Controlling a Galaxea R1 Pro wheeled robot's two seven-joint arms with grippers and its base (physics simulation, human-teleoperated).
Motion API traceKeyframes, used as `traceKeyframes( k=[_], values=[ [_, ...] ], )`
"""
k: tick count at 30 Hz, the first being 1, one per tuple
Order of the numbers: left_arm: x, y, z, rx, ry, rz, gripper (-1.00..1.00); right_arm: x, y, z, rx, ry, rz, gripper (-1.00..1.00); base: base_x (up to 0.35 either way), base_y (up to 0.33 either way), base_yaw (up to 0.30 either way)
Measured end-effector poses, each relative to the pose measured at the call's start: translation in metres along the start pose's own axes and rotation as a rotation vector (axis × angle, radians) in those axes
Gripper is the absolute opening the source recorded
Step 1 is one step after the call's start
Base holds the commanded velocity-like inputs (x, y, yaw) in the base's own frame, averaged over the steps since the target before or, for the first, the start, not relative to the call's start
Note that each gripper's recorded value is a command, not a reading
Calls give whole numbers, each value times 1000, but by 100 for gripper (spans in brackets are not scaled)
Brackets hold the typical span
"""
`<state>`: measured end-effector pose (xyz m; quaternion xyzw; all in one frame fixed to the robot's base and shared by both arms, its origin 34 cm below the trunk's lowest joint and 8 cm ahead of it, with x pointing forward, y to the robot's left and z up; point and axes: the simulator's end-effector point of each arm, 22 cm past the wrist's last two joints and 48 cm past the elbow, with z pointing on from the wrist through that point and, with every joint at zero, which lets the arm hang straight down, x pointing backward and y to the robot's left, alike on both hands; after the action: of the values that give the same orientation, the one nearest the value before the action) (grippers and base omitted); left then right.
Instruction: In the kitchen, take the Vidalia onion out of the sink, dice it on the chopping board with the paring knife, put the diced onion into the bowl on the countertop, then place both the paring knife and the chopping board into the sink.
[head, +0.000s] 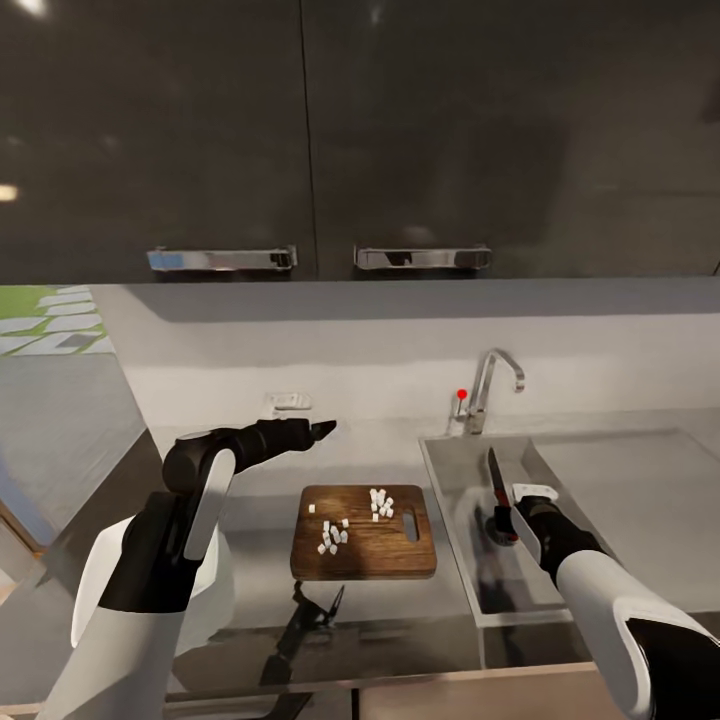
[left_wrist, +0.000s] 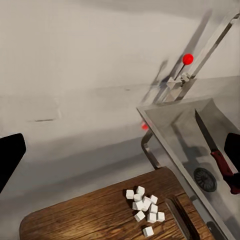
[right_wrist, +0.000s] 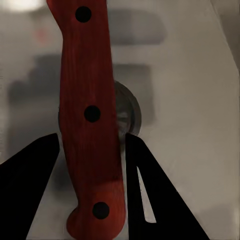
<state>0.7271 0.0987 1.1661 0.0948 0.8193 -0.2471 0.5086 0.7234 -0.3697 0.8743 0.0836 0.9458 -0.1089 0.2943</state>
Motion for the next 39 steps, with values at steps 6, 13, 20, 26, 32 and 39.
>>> traceKeyframes(
  k=[6, 13, 20, 26, 32, 39],
  values=[
    [4, 2, 3, 0, 7, -4, 100, 4, 4, 3, -3, 8, -3, -100, 2, 0, 0],
    [9, 5, 7, -2, 16, -10, 100, 9, 5, 8, -2, 20, -7, -100, 0, 0, 0],
    [14, 8, 10, -3, 26, -15, 100, 15, 6, 12, -2, 32, -10, -100, 0, 0, 0],
    [19, 10, 13, -4, 34, -20, 100, 19, 6, 16, -1, 42, -10, -100, 0, 0, 0],
    [20, 10, 14, -4, 36, -21, 100, 22, 6, 17, 2, 50, -10, -100, 0, 0, 0],
    [20, 10, 14, -3, 37, -20, 100, 34, 1, 4, 8, 190, -31, -100, 0, 0, 0]
  ],
)
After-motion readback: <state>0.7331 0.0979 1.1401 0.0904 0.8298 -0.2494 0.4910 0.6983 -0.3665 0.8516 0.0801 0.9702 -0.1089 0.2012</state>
